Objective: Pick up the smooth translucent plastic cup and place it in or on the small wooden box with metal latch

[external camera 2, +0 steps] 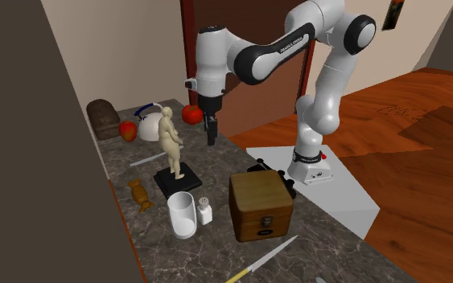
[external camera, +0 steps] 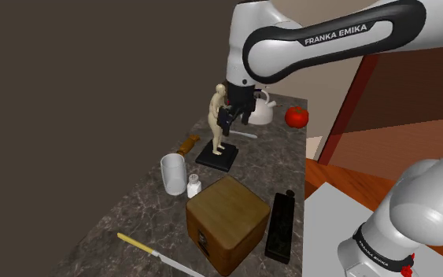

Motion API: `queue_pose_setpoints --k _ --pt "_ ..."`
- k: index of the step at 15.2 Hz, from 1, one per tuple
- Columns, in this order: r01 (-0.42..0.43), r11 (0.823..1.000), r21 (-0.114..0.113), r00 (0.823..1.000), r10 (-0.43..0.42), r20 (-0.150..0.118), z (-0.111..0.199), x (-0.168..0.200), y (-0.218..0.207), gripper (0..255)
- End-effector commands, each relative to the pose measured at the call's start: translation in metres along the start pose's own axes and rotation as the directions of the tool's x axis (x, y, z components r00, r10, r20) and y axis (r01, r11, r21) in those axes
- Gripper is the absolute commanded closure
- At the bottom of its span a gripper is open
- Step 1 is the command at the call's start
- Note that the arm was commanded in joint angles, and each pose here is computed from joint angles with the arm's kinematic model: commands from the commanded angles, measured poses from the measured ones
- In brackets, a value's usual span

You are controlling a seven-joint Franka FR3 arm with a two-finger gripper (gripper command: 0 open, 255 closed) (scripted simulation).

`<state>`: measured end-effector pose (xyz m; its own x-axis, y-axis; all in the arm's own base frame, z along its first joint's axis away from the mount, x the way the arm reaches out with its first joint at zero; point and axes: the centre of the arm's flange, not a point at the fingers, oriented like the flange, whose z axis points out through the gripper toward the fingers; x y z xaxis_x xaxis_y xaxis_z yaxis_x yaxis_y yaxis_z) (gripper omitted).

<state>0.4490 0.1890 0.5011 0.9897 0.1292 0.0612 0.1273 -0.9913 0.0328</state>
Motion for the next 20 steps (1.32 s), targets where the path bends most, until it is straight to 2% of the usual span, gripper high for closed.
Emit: queue_pose_setpoints --k 1,14,20 --pt "0.002 1.000 0.000 1.000 -0.002 0.001 0.011 0.014 -0.021 0" --pt "0.018 1.000 -0.008 1.000 -0.018 0.007 0.092 0.106 -0.142 0" --pt "0.018 1.000 -0.009 1.000 -0.018 0.007 0.120 0.107 -0.144 0"
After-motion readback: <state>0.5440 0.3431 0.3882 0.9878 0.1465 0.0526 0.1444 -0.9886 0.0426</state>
